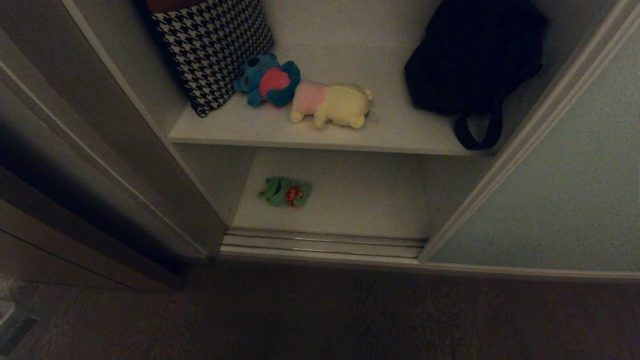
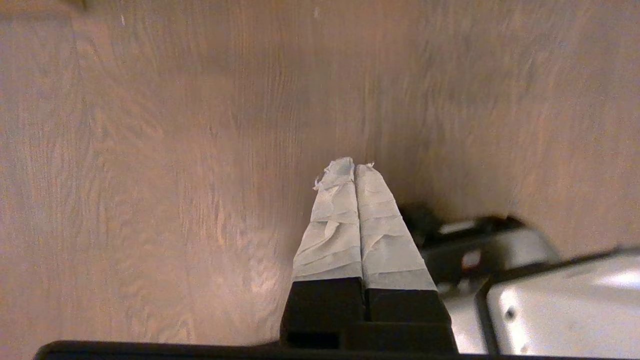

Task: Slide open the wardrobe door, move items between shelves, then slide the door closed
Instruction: Place the green doll on the higher shelf

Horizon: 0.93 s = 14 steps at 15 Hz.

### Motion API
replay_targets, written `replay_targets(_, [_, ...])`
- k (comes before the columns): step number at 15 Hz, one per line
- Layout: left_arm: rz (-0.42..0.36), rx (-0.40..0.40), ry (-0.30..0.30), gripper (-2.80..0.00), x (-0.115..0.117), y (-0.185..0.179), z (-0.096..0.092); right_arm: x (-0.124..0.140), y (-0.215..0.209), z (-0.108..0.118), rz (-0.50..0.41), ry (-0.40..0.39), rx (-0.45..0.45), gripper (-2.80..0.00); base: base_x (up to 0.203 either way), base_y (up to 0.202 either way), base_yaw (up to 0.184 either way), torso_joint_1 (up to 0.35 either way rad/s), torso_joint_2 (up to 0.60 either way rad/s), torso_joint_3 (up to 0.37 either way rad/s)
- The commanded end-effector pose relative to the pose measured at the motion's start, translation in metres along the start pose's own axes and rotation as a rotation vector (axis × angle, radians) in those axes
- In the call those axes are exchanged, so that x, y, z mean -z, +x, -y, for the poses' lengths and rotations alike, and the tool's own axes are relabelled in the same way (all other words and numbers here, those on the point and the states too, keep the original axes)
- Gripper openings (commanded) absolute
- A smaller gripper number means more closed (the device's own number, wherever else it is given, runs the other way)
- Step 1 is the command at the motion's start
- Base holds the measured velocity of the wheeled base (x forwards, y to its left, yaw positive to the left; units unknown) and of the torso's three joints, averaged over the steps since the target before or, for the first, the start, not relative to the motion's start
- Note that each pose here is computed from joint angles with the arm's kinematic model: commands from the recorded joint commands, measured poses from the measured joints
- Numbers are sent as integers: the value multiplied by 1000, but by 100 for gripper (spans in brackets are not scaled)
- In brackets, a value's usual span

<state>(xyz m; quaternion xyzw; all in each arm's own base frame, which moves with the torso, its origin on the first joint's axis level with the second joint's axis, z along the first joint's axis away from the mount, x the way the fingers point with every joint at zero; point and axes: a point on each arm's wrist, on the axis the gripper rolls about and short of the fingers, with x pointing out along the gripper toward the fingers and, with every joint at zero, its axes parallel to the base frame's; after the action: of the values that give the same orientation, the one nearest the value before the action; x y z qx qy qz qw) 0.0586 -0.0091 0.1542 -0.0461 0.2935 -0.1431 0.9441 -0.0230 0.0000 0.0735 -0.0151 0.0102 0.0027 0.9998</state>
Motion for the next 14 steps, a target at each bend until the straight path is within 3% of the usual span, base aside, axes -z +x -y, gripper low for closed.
replay_targets(1, [-60, 3, -4, -280, 18, 3, -1, 0, 0, 0, 1, 0, -1, -280, 0, 0, 0, 0, 0, 0])
replay_targets(8, [-106, 6, 18, -280, 25, 6, -2, 0, 0, 0, -1, 0, -1, -280, 0, 0, 0, 1, 2, -105])
replay_targets(14, [-178, -10, -46, -280, 10, 20, -6, 0, 0, 0, 0, 0, -1, -280, 0, 0, 0, 4, 1, -199])
